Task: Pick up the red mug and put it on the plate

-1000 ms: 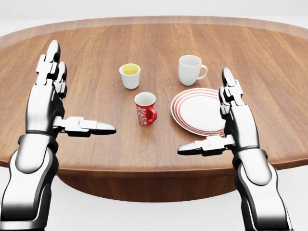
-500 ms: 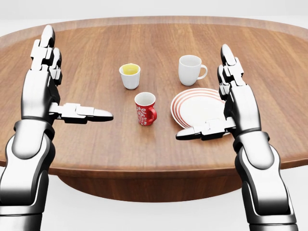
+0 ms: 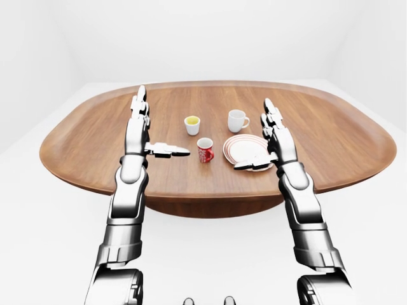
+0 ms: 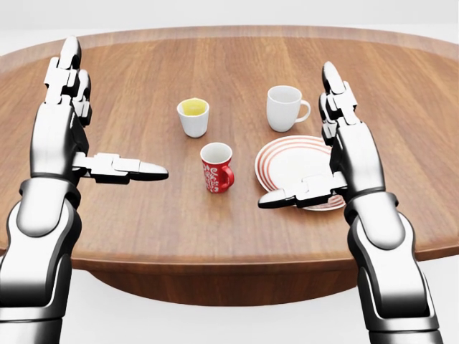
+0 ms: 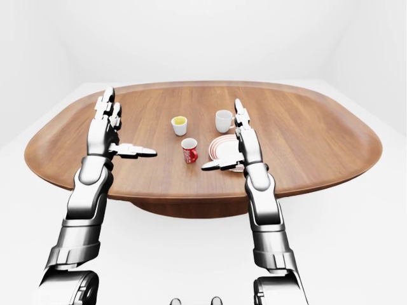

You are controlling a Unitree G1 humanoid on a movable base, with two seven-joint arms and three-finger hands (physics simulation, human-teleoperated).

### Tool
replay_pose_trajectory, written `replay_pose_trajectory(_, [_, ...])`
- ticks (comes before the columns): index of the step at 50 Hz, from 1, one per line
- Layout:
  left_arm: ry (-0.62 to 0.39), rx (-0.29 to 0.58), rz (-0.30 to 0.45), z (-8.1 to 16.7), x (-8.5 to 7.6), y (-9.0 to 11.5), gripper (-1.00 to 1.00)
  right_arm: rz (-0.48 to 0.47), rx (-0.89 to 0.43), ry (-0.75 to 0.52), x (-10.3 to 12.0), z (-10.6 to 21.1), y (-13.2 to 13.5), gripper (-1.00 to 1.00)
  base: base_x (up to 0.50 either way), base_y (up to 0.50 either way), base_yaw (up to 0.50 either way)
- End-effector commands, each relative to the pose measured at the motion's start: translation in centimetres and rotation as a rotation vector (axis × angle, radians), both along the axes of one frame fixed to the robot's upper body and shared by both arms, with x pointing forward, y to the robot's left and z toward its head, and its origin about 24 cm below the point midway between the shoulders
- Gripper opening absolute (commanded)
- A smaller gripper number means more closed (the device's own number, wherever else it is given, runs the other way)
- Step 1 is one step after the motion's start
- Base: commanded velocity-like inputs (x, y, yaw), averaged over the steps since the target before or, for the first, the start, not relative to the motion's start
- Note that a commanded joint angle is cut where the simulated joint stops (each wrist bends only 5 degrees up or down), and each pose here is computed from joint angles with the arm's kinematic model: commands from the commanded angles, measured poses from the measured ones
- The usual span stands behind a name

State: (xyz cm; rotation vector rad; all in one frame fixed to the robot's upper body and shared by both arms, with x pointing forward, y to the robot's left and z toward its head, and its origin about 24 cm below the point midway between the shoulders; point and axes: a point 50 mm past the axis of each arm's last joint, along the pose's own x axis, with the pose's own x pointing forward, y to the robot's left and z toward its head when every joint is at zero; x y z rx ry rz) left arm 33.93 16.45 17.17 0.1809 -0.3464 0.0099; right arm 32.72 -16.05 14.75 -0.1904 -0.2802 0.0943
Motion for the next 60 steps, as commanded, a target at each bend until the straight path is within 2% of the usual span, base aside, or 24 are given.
replay_pose_trajectory(1, [0.008, 0.004, -0.001, -0.3, -0.1, 0.1, 1.0, 0.002, -0.011, 0.003, 0.0, -0.1, 0.1, 1.0, 0.22, 0.0, 0.0])
replay_pose_trajectory(46, [-0.078, 0.018, -0.018, 1.5, -1.1, 0.0, 1.0, 0.016, -0.021, -0.035, -0.5, 0.6, 0.5, 1.0, 0.23, 0.0, 0.0])
replay_pose_trajectory(60, [-0.072, 0.016, -0.014, 1.4, -1.1, 0.1, 1.0, 0.015, -0.023, -0.032, -0.6, 0.5, 0.3, 1.0, 0.23, 0.0, 0.0])
